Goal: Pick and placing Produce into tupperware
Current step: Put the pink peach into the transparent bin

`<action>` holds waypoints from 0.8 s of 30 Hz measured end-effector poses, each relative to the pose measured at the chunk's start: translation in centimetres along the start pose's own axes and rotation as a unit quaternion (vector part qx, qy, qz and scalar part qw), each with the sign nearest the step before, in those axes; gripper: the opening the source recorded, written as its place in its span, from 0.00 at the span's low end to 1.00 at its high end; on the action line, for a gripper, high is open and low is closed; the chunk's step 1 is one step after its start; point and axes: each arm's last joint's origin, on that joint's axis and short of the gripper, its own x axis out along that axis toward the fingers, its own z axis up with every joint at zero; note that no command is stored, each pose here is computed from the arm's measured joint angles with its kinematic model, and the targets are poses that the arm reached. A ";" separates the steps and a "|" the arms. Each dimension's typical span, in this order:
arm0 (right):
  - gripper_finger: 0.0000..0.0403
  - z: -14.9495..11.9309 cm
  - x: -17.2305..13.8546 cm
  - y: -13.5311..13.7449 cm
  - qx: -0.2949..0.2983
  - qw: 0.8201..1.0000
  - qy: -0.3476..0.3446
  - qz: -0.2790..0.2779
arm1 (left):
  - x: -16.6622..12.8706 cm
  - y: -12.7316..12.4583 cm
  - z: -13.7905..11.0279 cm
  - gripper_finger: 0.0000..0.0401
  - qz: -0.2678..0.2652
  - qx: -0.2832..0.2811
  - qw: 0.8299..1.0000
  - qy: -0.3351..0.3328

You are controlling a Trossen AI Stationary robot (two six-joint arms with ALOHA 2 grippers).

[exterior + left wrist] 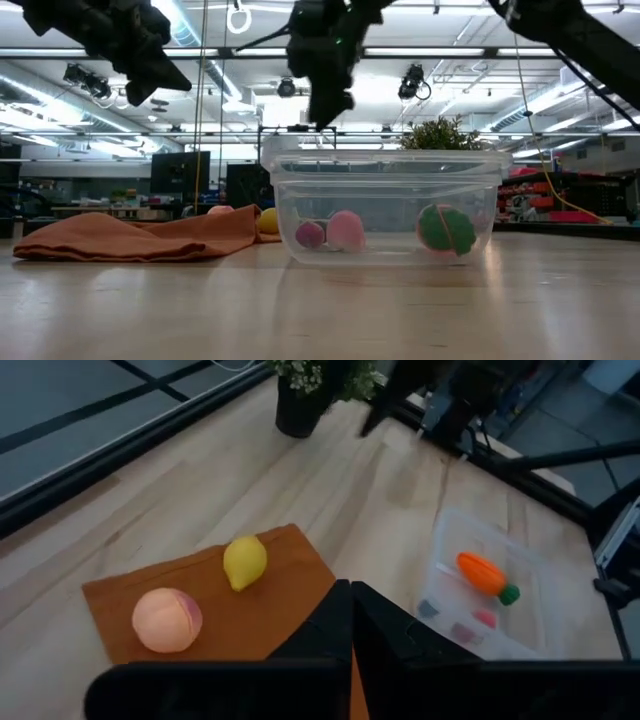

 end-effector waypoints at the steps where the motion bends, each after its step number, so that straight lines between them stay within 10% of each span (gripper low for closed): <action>1: 0.39 -0.5 -0.4 0.1 0.005 1.000 0.022 0.001 | 0.1 0.0 0.2 0.04 0.000 0.003 1.000 0.002; 12: 0.39 -3.4 -7.4 2.9 0.040 0.998 0.039 -0.034 | 1.8 -0.3 5.5 0.02 0.008 0.056 0.998 0.018; 24: 0.39 -7.8 -10.7 3.5 0.093 0.992 0.031 -0.084 | 7.4 4.4 8.0 0.18 0.082 -0.039 0.977 0.192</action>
